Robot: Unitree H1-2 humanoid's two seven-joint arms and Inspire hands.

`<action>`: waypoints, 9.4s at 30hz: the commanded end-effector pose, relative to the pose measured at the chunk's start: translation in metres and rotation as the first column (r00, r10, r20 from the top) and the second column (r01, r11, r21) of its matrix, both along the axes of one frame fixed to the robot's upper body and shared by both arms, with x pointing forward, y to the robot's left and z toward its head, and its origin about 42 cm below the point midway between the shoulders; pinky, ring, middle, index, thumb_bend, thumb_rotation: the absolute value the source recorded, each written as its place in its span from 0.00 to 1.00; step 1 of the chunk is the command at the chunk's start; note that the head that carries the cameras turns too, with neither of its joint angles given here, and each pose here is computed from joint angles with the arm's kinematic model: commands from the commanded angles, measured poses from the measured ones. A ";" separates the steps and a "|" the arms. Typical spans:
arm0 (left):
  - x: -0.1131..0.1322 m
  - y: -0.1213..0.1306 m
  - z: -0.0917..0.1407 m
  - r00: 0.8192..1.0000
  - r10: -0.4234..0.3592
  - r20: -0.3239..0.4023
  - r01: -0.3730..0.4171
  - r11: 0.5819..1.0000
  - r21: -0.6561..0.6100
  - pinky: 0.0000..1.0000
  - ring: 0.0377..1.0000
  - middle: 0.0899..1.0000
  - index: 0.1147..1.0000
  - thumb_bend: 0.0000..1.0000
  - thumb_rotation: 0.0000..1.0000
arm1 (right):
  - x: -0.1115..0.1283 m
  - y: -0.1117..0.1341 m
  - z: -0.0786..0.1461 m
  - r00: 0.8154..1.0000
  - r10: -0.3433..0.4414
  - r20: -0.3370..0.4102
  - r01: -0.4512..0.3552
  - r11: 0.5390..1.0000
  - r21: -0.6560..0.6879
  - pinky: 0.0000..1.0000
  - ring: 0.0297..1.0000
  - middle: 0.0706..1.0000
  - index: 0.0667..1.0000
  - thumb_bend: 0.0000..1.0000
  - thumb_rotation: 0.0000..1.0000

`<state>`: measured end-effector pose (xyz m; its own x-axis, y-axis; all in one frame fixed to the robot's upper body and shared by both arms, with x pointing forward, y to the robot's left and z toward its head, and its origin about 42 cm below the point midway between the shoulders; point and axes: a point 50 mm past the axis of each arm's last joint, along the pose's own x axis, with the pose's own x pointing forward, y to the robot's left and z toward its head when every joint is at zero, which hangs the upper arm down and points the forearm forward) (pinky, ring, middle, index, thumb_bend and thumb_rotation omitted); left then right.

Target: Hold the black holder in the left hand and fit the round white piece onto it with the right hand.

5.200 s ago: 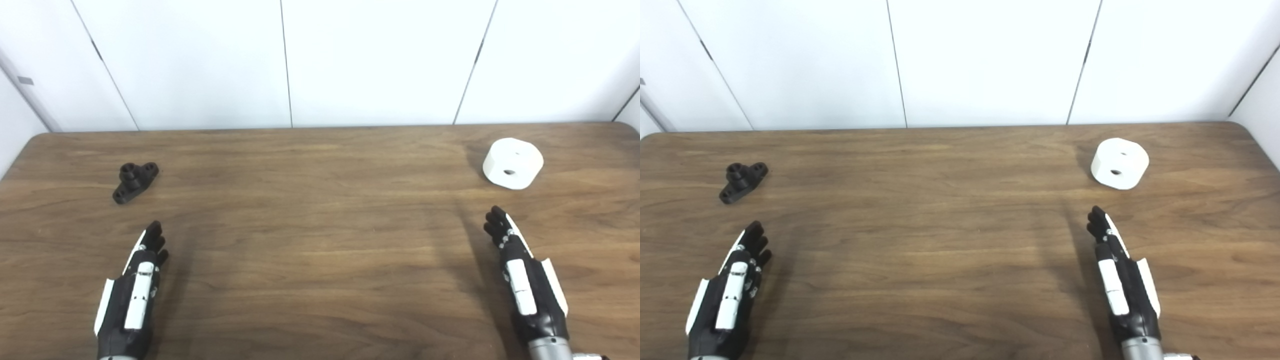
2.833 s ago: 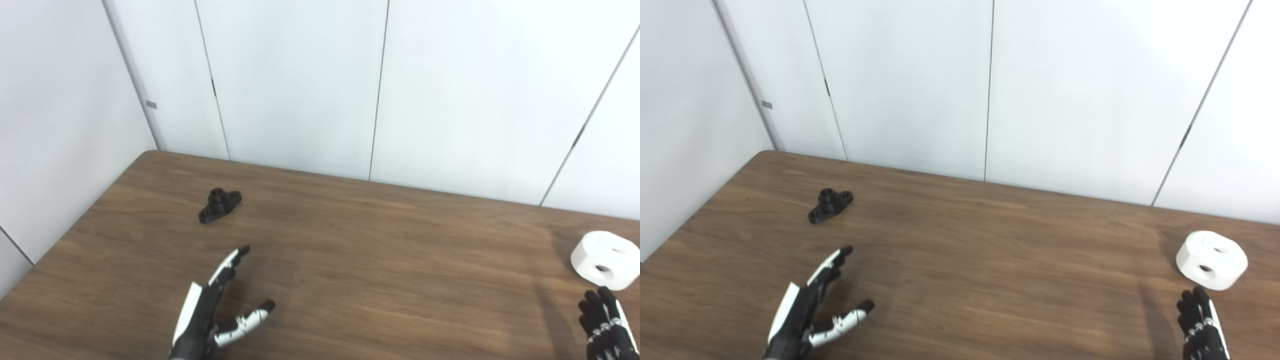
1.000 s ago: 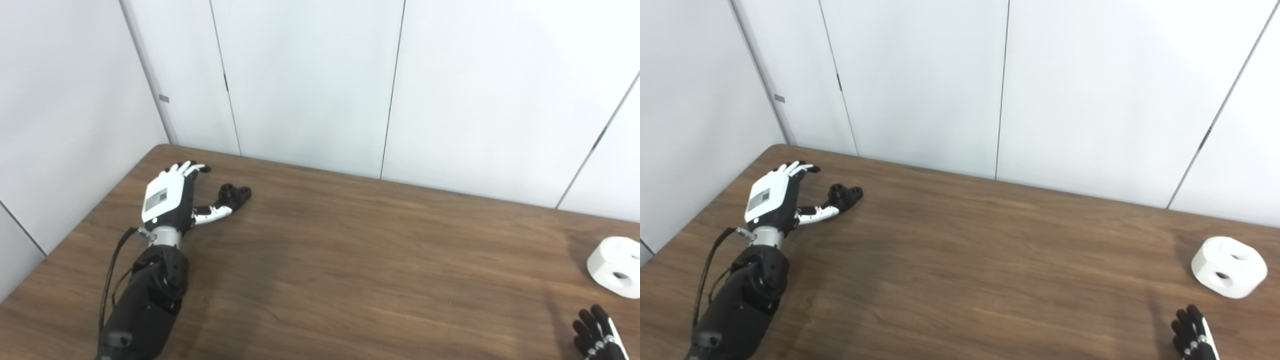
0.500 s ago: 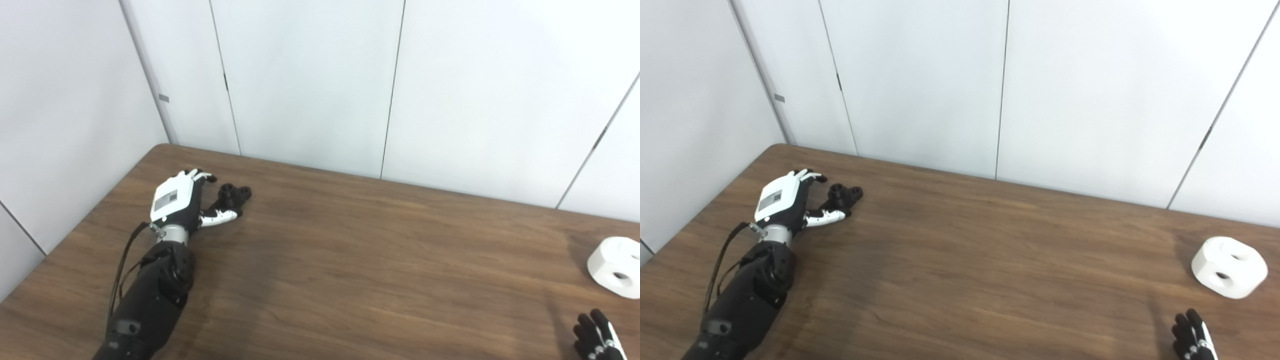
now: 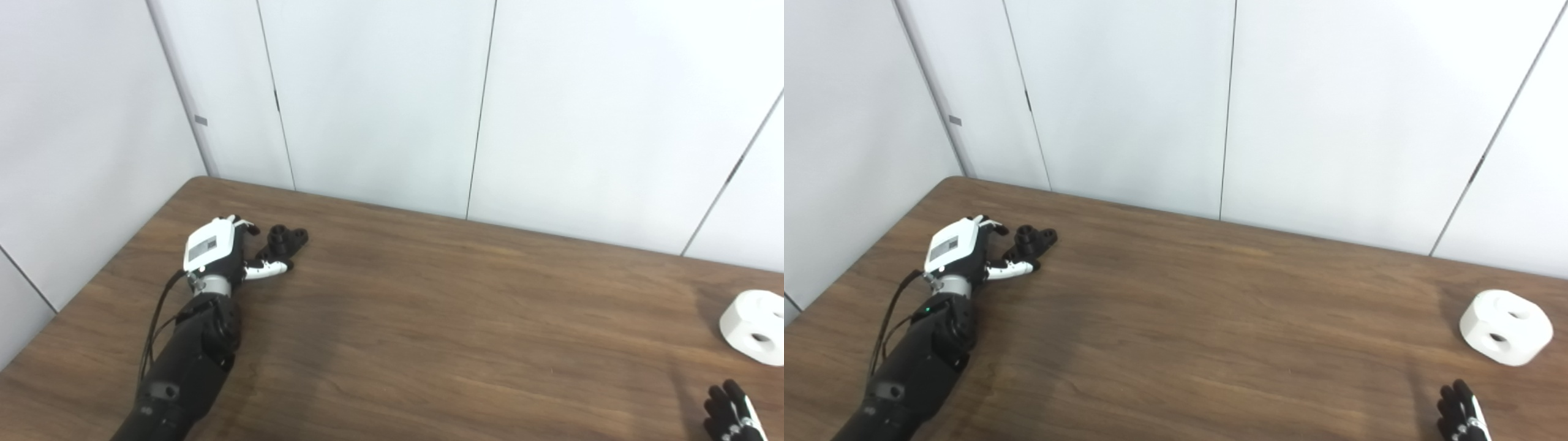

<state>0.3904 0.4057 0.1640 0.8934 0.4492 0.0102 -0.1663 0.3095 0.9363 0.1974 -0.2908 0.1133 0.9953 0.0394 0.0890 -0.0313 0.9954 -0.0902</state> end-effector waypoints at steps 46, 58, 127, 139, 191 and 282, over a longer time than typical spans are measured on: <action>0.021 0.006 0.026 1.000 -0.006 -0.025 0.005 0.999 -0.048 1.00 0.99 0.90 0.63 0.77 0.24 | -0.021 0.006 -0.002 0.997 -0.010 -0.082 0.013 0.999 0.039 1.00 0.98 0.97 1.00 0.62 1.00; 0.018 0.005 0.022 1.000 -0.012 0.013 0.014 0.995 -0.101 1.00 0.99 0.87 0.46 0.58 0.09 | -0.022 0.005 0.002 0.997 -0.008 -0.079 0.012 0.999 0.044 1.00 0.99 0.97 1.00 0.60 1.00; -0.085 -0.119 0.010 0.810 -0.585 -0.021 0.557 0.781 -0.284 0.94 0.92 0.80 0.42 0.52 0.05 | -0.016 0.022 0.015 0.996 -0.066 -0.053 0.059 0.990 -0.126 1.00 1.00 0.97 1.00 0.44 1.00; -0.111 -0.156 0.014 0.662 -0.743 -0.098 0.712 0.665 -0.225 0.96 0.93 0.80 0.42 0.52 0.05 | -0.017 0.028 0.012 0.997 -0.061 -0.055 0.055 0.992 -0.112 1.00 1.00 0.96 1.00 0.47 1.00; -0.167 -0.236 -0.053 0.436 -0.899 -0.046 0.866 0.433 -0.249 0.89 0.85 0.75 0.42 0.52 0.05 | -0.010 0.038 0.021 0.994 -0.108 -0.036 0.099 0.978 -0.184 1.00 0.99 0.96 1.00 0.61 0.92; -0.174 -0.231 -0.087 0.450 -0.886 -0.109 0.841 0.462 -0.283 0.87 0.83 0.74 0.42 0.52 0.05 | 0.212 -0.093 0.152 0.945 -0.326 -0.039 0.141 0.510 -0.848 0.90 1.00 0.94 0.89 0.88 0.29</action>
